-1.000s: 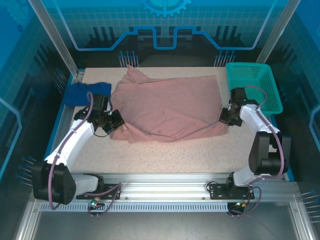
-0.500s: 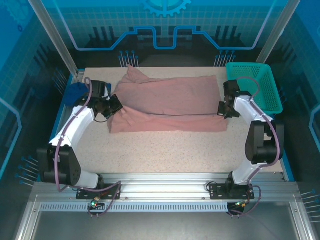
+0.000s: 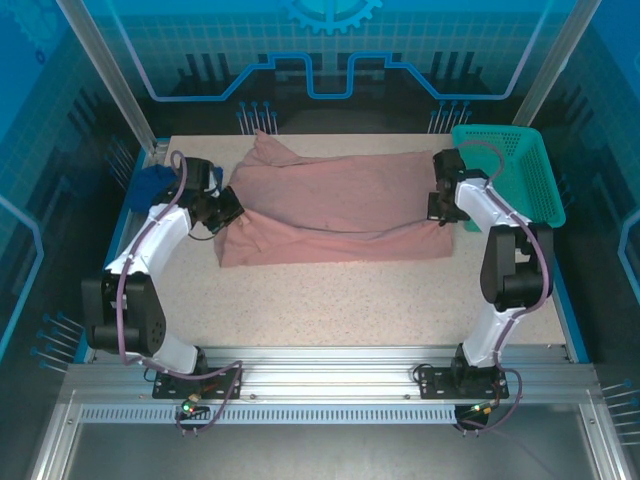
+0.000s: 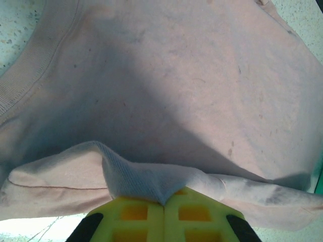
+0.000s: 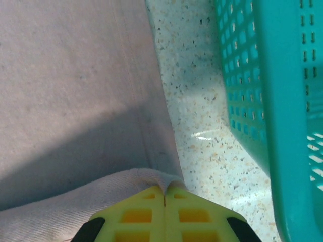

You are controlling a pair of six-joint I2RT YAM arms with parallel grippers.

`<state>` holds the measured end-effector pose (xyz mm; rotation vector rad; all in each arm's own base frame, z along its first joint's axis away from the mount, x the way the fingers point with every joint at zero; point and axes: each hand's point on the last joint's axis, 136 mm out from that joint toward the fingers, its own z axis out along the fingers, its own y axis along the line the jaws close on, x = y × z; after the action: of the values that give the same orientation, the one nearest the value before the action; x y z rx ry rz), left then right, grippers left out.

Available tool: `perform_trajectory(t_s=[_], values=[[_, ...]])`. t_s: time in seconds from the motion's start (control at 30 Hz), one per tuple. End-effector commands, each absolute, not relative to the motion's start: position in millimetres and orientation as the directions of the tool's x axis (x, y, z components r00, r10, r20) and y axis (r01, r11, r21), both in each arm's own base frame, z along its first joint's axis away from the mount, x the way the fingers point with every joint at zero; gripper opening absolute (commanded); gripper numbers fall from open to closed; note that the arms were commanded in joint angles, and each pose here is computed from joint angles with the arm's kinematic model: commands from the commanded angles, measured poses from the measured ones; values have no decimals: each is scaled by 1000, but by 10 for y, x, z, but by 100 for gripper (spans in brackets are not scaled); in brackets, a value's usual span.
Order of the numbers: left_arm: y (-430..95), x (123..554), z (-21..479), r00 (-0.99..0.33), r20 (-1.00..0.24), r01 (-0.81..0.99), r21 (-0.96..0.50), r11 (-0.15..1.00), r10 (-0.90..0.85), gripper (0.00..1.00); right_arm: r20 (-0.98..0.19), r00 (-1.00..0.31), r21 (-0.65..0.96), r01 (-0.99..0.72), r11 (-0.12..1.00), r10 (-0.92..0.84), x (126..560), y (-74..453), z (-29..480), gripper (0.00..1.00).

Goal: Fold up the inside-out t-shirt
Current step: Fold the T-shirt at the center of the table.

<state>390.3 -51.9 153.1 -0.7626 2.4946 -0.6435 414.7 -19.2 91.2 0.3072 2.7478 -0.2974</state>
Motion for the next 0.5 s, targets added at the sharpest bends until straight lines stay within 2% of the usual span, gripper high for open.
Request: perform_trajectory(t_s=[0.0, 0.47], values=[[-446, 4001, 1609, -733, -311, -380, -550, 743, -605, 0, -367, -919, -198, 230, 953, 145, 4223, -163, 918, 0], [-339, 4079, 1462, -721, -304, -420, -524, 741, -623, 0, -358, -928, -233, 195, 953, 102, 4495, -87, 790, 1]])
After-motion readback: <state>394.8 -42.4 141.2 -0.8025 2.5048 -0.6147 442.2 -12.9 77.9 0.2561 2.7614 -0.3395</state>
